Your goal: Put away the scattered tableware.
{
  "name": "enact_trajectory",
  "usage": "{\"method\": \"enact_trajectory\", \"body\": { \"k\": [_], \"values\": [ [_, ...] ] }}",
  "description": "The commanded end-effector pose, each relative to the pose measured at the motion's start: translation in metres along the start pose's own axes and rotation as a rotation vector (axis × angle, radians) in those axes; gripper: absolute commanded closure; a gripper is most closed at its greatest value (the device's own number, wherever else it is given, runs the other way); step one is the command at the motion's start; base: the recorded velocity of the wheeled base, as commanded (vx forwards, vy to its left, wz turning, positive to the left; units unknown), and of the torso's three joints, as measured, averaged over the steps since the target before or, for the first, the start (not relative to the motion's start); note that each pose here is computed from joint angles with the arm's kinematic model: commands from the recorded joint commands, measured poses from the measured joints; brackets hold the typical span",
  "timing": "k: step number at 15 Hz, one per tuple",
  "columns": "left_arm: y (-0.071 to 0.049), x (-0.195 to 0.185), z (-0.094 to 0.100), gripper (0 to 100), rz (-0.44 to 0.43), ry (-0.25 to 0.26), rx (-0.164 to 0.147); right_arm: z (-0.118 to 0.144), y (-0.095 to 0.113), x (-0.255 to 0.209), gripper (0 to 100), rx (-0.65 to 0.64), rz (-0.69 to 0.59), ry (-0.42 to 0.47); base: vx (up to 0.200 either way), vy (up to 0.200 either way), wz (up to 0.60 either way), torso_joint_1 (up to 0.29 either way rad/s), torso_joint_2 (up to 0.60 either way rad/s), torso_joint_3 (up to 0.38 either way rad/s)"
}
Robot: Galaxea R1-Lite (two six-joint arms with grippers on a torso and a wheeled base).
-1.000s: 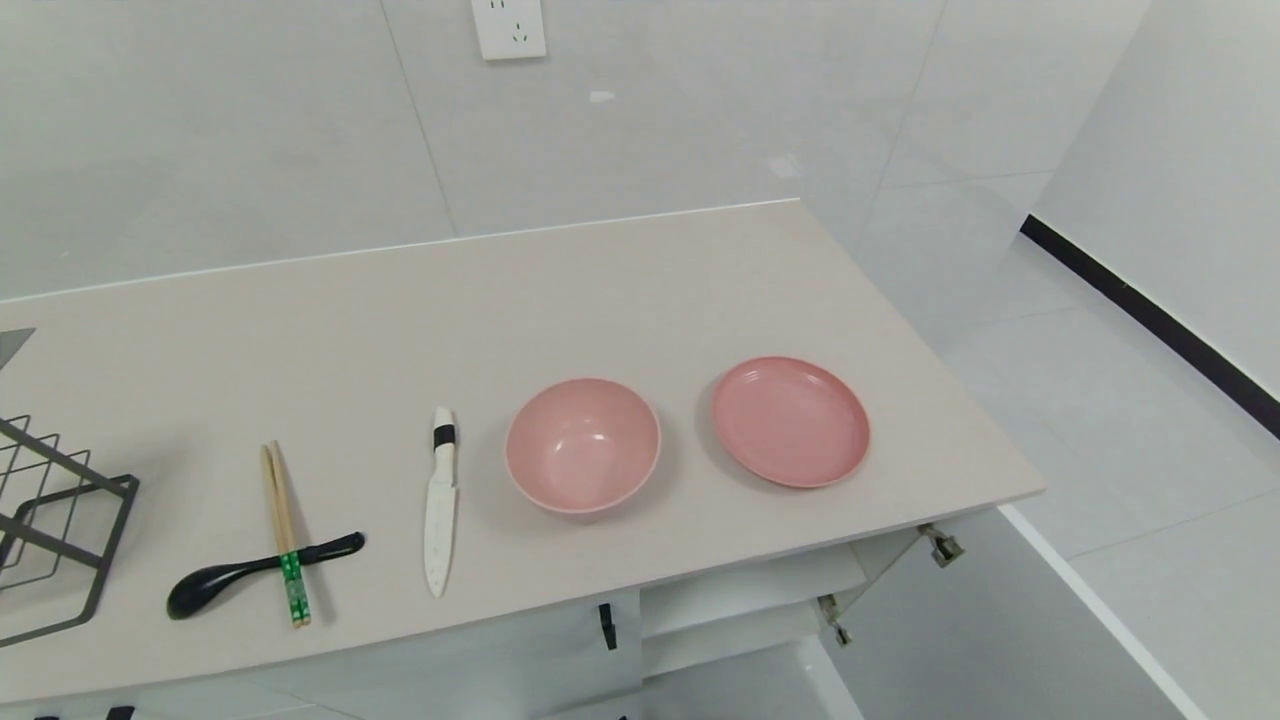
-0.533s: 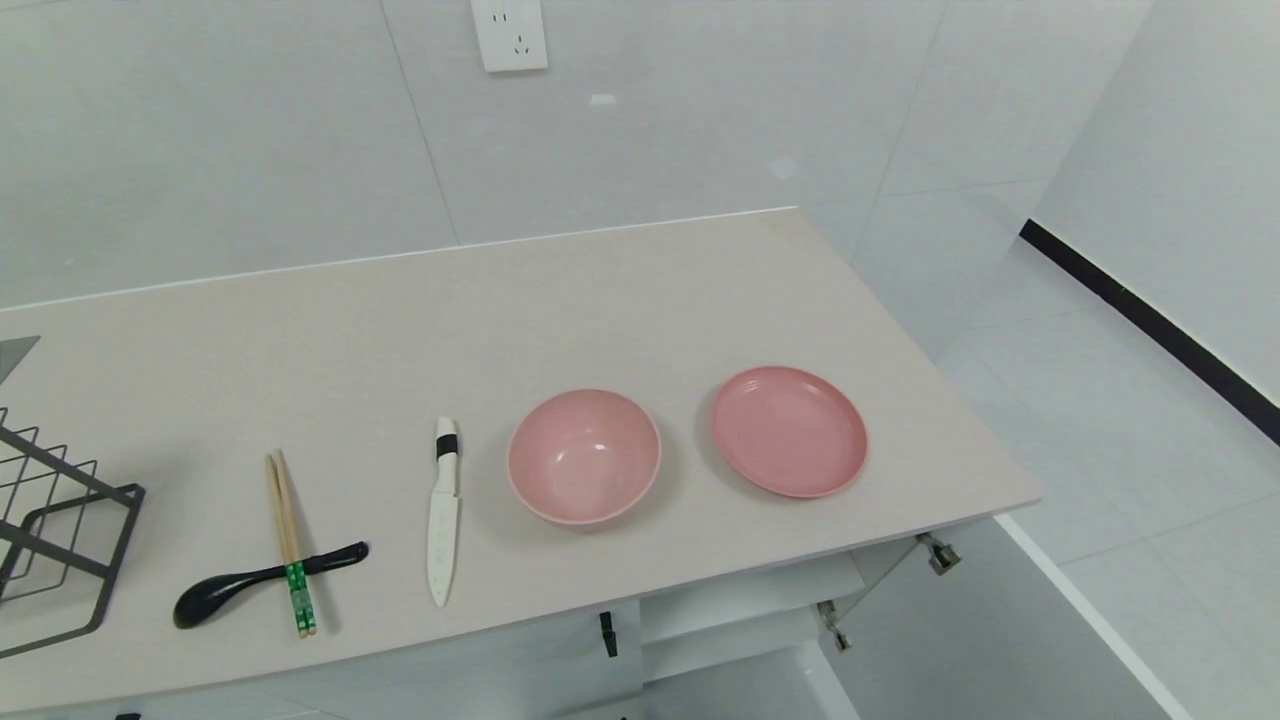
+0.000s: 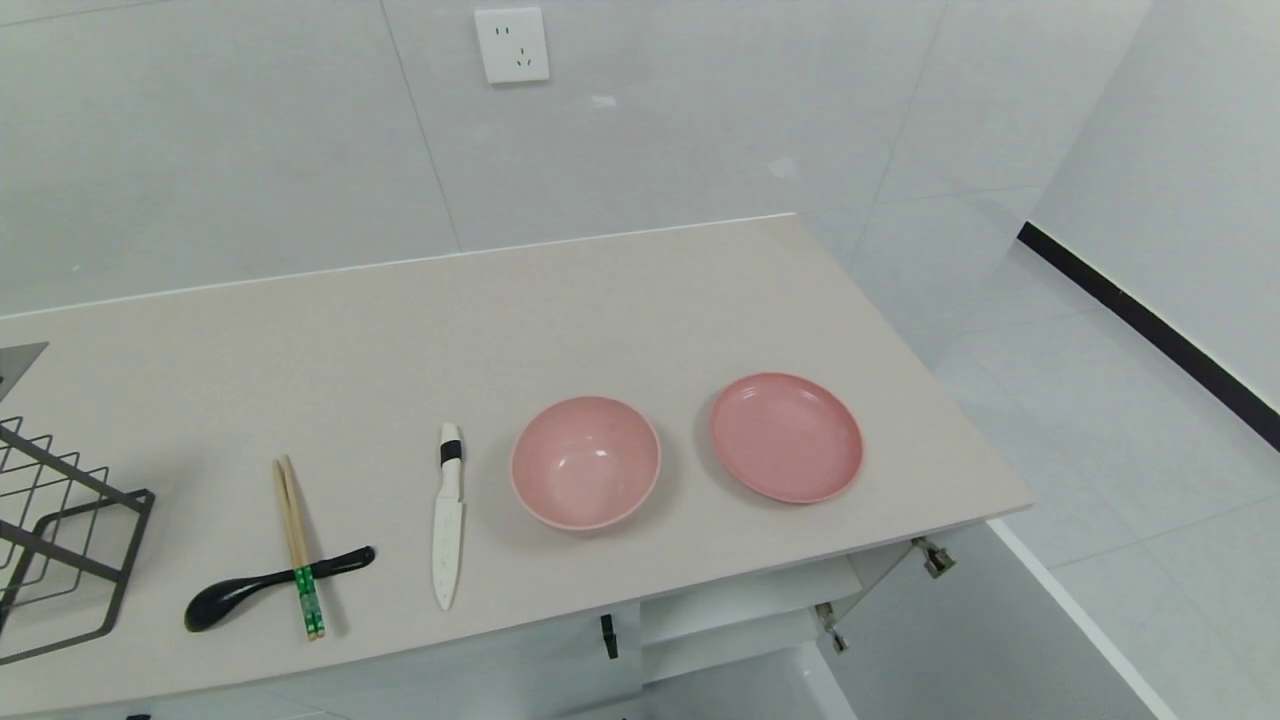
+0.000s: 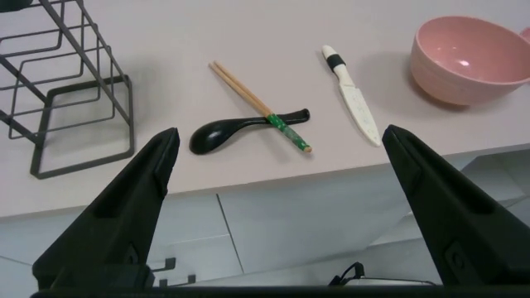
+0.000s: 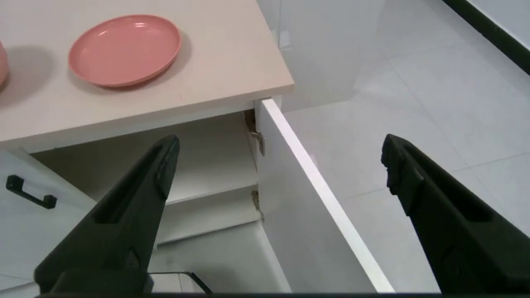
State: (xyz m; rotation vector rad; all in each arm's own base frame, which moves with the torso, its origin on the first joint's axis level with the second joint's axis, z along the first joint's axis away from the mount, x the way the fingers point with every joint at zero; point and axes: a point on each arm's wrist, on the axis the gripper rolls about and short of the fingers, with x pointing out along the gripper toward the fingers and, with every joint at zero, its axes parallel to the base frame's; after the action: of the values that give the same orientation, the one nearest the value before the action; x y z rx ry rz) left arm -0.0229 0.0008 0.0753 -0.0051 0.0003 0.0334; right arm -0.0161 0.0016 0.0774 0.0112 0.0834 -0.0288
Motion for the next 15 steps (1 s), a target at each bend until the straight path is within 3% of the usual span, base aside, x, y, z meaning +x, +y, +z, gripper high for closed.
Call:
{"method": "enact_trajectory", "body": {
  "k": [1,5,10,15],
  "values": [
    [0.0000,0.0001,0.0000,0,0.000,0.001,0.001,0.0001,0.0000,0.0001,0,0.000,-0.001,0.001,0.000,0.000,0.00,0.000,0.00,0.000],
    [0.0000,0.0001,0.0000,0,0.000,0.001,-0.001,0.0001,0.0000,0.0001,0,0.000,0.001,0.001,0.000,0.000,0.00,0.067,0.00,0.072],
    [0.0000,0.0001,0.0000,0,0.000,0.001,-0.001,0.0001,0.0000,0.0001,0,0.000,0.001,0.001,0.000,0.000,0.00,0.249,-0.02,0.211],
    [0.0000,0.0001,0.0000,0,-0.001,0.001,0.005,0.0000,0.0000,0.0000,0,0.000,0.001,-0.001,0.000,0.000,0.00,0.032,0.00,0.030]
  ]
}}
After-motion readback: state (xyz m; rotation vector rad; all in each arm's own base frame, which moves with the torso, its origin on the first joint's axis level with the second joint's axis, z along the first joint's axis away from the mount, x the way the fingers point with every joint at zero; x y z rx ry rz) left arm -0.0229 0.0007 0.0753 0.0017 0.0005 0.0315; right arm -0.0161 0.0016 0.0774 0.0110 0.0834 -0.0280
